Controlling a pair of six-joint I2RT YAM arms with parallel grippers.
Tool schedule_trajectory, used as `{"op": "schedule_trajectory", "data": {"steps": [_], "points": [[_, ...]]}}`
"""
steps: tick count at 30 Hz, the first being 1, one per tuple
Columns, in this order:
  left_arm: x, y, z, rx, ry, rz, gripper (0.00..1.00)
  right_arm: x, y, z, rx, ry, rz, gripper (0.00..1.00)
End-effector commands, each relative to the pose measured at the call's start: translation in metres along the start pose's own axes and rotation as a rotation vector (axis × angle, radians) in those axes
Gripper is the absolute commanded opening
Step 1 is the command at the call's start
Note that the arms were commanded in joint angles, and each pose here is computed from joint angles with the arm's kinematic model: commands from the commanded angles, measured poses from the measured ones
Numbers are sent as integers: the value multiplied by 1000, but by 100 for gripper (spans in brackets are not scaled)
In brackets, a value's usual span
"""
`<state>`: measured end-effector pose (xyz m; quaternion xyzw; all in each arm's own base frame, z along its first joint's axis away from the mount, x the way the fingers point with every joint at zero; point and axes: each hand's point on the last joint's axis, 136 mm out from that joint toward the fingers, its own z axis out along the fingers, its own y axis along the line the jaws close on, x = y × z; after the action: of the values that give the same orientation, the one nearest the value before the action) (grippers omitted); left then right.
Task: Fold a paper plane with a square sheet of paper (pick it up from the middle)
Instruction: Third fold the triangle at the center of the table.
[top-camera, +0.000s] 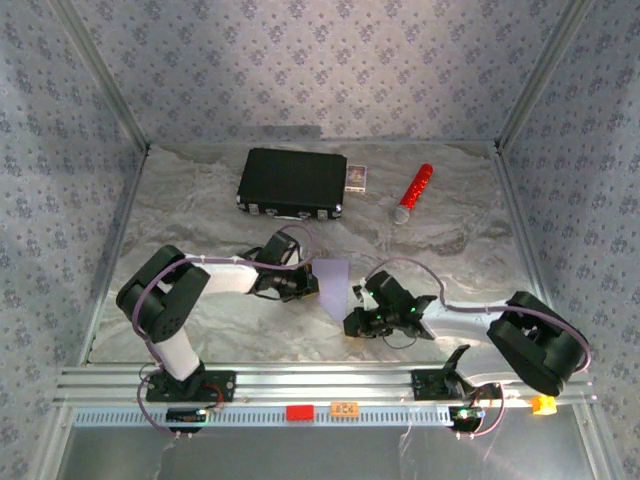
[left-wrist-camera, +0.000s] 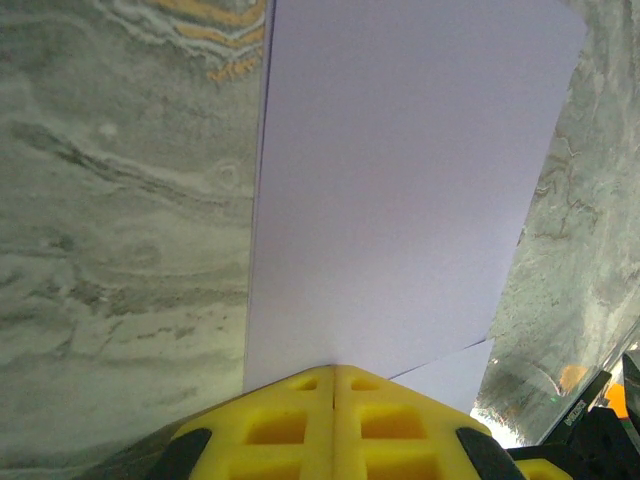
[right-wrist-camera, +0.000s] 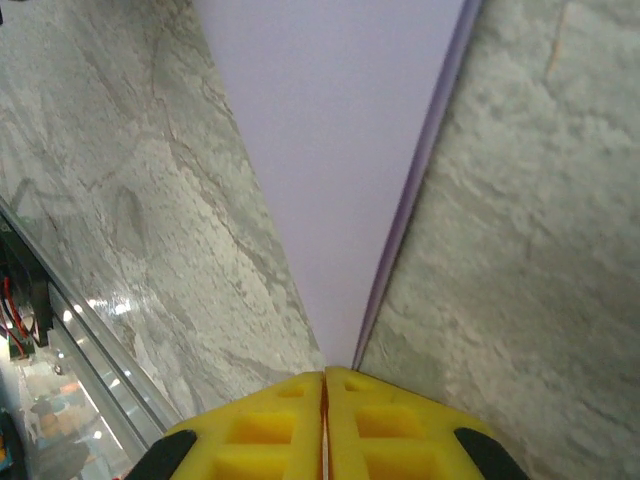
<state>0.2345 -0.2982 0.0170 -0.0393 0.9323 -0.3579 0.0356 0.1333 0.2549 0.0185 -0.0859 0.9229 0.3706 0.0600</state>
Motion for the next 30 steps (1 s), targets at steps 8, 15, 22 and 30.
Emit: {"op": "schedule_trajectory", "data": {"steps": [8, 15, 22, 30], "points": [[14, 30, 1, -73, -41, -107, 0, -31, -11, -32, 150, -144, 46, 15], [14, 6, -21, -37, -158, -47, 10, -63, -5, -43, 140, -256, 79, 35], [3, 1, -56, -79, -281, 21, 32, -79, 18, -32, 13, -253, 63, 43], [-4, 14, -61, -67, -270, -17, 38, -87, 21, -15, -28, -226, 58, 42]]}}
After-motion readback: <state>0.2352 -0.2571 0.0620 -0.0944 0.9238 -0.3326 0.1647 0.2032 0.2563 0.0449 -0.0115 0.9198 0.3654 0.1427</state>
